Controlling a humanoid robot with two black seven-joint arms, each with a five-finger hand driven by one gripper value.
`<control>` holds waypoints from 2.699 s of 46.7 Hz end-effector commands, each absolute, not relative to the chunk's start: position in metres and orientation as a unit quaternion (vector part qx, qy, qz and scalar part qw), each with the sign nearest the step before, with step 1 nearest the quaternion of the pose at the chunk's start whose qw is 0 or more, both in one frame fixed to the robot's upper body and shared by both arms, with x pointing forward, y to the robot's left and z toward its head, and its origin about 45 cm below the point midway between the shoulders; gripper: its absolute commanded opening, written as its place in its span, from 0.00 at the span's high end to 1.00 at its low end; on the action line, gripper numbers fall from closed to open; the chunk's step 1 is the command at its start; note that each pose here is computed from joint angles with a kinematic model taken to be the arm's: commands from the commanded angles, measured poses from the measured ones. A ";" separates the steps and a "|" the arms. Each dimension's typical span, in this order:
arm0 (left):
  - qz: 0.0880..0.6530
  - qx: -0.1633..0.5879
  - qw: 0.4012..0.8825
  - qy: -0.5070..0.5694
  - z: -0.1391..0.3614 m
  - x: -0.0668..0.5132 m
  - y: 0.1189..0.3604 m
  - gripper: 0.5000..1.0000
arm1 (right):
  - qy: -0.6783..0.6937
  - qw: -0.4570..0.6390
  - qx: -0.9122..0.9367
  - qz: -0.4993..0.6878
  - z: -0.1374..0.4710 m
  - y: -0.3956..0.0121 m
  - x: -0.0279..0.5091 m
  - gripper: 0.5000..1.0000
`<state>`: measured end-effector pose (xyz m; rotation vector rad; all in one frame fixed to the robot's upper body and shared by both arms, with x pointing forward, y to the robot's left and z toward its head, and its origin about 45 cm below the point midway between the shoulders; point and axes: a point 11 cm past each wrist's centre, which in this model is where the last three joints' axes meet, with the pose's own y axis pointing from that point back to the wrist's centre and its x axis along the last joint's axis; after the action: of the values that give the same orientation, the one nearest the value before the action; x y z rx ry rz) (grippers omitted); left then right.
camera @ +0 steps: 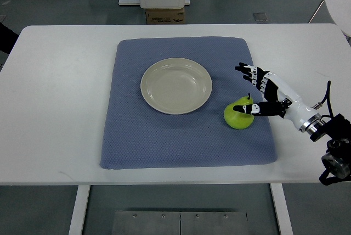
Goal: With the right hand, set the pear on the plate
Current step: 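Reach the open right hand down around the green pear, then close the right hand fingers around the pear and grip it, then lift the pear with the right hand and carry it over the plate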
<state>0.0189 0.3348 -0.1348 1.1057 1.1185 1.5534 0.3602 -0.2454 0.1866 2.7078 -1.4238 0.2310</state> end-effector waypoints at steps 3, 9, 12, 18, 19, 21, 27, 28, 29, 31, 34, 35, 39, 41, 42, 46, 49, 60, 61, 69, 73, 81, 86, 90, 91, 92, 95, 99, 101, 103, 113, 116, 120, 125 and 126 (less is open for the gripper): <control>0.628 0.447 0.449 0.452 -0.135 0.019 0.335 0.00 | -0.465 0.052 0.879 0.095 0.183 -0.246 0.359 0.00; 0.628 0.447 0.449 0.452 -0.135 0.019 0.335 0.00 | -0.458 0.062 0.881 0.106 0.177 -0.237 0.356 0.00; 0.628 0.447 0.449 0.452 -0.135 0.019 0.335 0.00 | -0.457 0.070 0.879 0.115 0.175 -0.236 0.355 0.00; 0.628 0.447 0.449 0.452 -0.135 0.019 0.335 0.00 | -0.461 0.081 0.875 0.129 0.169 -0.231 0.354 0.00; 0.628 0.447 0.449 0.452 -0.135 0.019 0.335 0.00 | -0.461 0.081 0.874 0.130 0.169 -0.230 0.354 0.00; 0.628 0.447 0.449 0.452 -0.135 0.019 0.335 0.00 | -0.462 0.083 0.873 0.133 0.168 -0.228 0.354 0.00; 0.628 0.447 0.449 0.452 -0.135 0.019 0.335 0.00 | -0.470 0.091 0.867 0.139 0.163 -0.229 0.356 0.00; 0.628 0.447 0.449 0.452 -0.135 0.019 0.335 0.00 | -0.469 0.094 0.867 0.138 0.161 -0.229 0.355 0.00; 0.628 0.447 0.449 0.452 -0.135 0.019 0.335 0.00 | -0.468 0.097 0.867 0.139 0.160 -0.230 0.354 0.00; 0.628 0.447 0.449 0.452 -0.135 0.019 0.335 0.00 | -0.467 0.103 0.867 0.140 0.157 -0.231 0.353 0.00; 0.627 0.447 0.450 0.452 -0.135 0.019 0.335 0.00 | -0.469 0.109 0.864 0.144 0.154 -0.233 0.353 0.00; 0.628 0.447 0.449 0.452 -0.135 0.019 0.335 0.00 | -0.469 0.113 0.864 0.144 0.152 -0.233 0.352 0.00; 0.628 0.447 0.449 0.452 -0.135 0.019 0.335 0.00 | -0.469 0.120 0.863 0.144 0.148 -0.235 0.351 0.00; 0.628 0.447 0.449 0.452 -0.135 0.019 0.335 0.00 | -0.469 0.126 0.862 0.145 0.145 -0.237 0.351 0.00; 0.628 0.447 0.449 0.452 -0.135 0.019 0.335 0.00 | -0.469 0.128 0.862 0.145 0.143 -0.237 0.351 0.00; 0.627 0.447 0.450 0.453 -0.135 0.019 0.334 0.00 | -0.468 0.132 0.862 0.144 0.140 -0.237 0.350 0.01; 0.628 0.447 0.449 0.452 -0.135 0.019 0.335 0.00 | -0.472 0.134 0.859 0.147 0.139 -0.239 0.351 0.03; 0.628 0.447 0.449 0.452 -0.135 0.019 0.335 0.00 | -0.475 0.134 0.857 0.150 0.140 -0.238 0.351 0.15; 0.628 0.447 0.449 0.452 -0.135 0.019 0.335 0.00 | -0.475 0.134 0.857 0.150 0.140 -0.238 0.351 0.20; 0.628 0.447 0.449 0.452 -0.135 0.019 0.335 0.00 | -0.479 0.139 0.852 0.157 0.139 -0.241 0.351 0.48; 0.628 0.447 0.449 0.452 -0.135 0.019 0.335 0.00 | -0.474 0.144 0.854 0.158 0.137 -0.241 0.350 0.70; 0.628 0.447 0.449 0.452 -0.135 0.019 0.335 0.00 | -0.470 0.150 0.856 0.158 0.134 -0.241 0.348 1.00; 0.628 0.447 0.449 0.452 -0.135 0.019 0.335 0.00 | -0.470 0.146 0.855 0.165 0.140 -0.240 0.353 1.00; 0.628 0.447 0.449 0.452 -0.135 0.019 0.335 0.00 | -0.471 0.140 0.854 0.171 0.147 -0.238 0.359 1.00; 0.628 0.447 0.449 0.452 -0.135 0.019 0.335 0.00 | -0.471 0.139 0.854 0.173 0.149 -0.238 0.360 1.00; 0.628 0.447 0.449 0.452 -0.135 0.019 0.335 0.00 | -0.471 0.136 0.854 0.176 0.152 -0.237 0.362 1.00; 0.628 0.447 0.449 0.452 -0.135 0.019 0.335 0.00 | -0.472 0.130 0.852 0.183 0.159 -0.235 0.369 1.00; 0.628 0.447 0.449 0.452 -0.135 0.019 0.335 0.00 | -0.472 0.122 0.851 0.193 0.170 -0.233 0.377 1.00; 0.628 0.447 0.449 0.452 -0.135 0.019 0.335 0.00 | -0.472 0.118 0.851 0.199 0.176 -0.231 0.381 1.00; 0.628 0.447 0.449 0.452 -0.135 0.019 0.335 0.00 | -0.473 0.114 0.850 0.204 0.181 -0.230 0.384 1.00; 0.628 0.447 0.449 0.452 -0.135 0.019 0.335 0.00 | -0.469 0.079 0.852 0.221 0.208 -0.205 0.402 1.00; 0.628 0.447 0.449 0.452 -0.135 0.019 0.335 0.00 | -0.469 0.071 0.852 0.221 0.213 -0.197 0.407 1.00; 0.628 0.447 0.449 0.452 -0.135 0.019 0.335 0.00 | -0.471 0.064 0.851 0.222 0.216 -0.187 0.413 1.00; 0.628 0.447 0.449 0.452 -0.135 0.019 0.335 0.00 | -0.465 0.059 0.853 0.229 0.219 -0.170 0.421 1.00; 0.628 0.447 0.449 0.452 -0.135 0.019 0.335 0.00 | -0.463 0.059 0.853 0.232 0.221 -0.167 0.423 1.00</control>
<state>0.0190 0.3347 -0.1348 1.1057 1.1181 1.5531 0.4181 -0.1765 0.2180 2.5794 -1.4165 0.6832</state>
